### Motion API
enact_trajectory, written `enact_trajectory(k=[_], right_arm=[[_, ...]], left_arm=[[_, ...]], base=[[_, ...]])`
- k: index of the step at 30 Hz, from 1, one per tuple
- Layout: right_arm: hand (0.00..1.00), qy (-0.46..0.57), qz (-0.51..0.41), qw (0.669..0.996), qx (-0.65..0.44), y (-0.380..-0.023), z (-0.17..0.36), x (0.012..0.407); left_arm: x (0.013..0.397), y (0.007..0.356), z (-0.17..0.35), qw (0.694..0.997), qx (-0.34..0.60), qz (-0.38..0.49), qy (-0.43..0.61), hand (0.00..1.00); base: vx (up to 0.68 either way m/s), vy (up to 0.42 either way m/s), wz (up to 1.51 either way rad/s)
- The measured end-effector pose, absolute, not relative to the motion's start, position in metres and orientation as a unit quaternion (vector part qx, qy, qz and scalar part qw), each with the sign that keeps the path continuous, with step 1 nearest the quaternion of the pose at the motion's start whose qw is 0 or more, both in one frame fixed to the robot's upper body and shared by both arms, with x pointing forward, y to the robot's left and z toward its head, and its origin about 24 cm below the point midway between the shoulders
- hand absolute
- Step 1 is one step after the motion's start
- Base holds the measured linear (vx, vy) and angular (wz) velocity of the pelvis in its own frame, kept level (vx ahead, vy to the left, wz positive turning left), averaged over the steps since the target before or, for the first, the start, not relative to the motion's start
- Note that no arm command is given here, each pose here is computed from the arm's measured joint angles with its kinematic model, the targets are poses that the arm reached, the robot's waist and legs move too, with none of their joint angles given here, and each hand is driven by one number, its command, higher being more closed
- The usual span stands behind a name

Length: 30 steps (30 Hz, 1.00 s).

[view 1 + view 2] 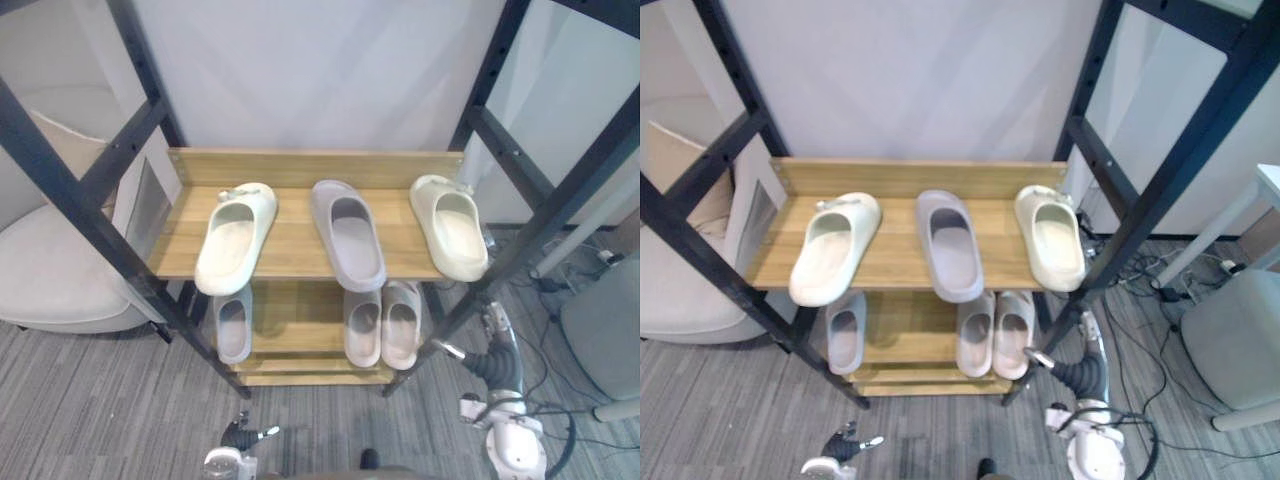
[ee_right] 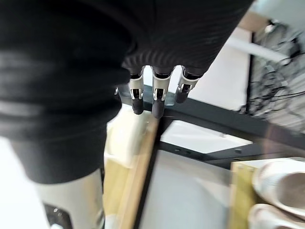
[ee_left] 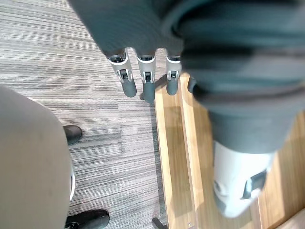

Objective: Organize the slippers on the shoe rack

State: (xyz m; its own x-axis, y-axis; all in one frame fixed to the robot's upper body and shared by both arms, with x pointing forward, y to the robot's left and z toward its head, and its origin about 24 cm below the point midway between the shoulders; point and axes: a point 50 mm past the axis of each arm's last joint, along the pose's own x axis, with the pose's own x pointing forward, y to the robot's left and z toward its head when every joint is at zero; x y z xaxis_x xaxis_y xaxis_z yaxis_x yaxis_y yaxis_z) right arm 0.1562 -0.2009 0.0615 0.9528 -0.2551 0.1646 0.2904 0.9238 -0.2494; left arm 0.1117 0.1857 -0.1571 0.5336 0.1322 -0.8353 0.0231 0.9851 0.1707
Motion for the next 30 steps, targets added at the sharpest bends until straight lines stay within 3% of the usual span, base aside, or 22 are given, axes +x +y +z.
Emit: enact_trajectory(k=[16, 30], right_arm=[[0.0, -0.197, -0.109, 0.963, -0.148, -0.203, 0.111, 0.178], [0.0, -0.232, -0.058, 0.965, -0.11, -0.194, 0.121, 0.214]], left_arm=[[0.111, 0.18, -0.158, 0.871, 0.087, -0.001, 0.483, 0.0], [0.112, 0.18, -0.158, 0.872, 0.083, -0.005, 0.482, 0.0]], base=[[0.0, -0.002, 0.03], [0.0, -0.008, 0.09]])
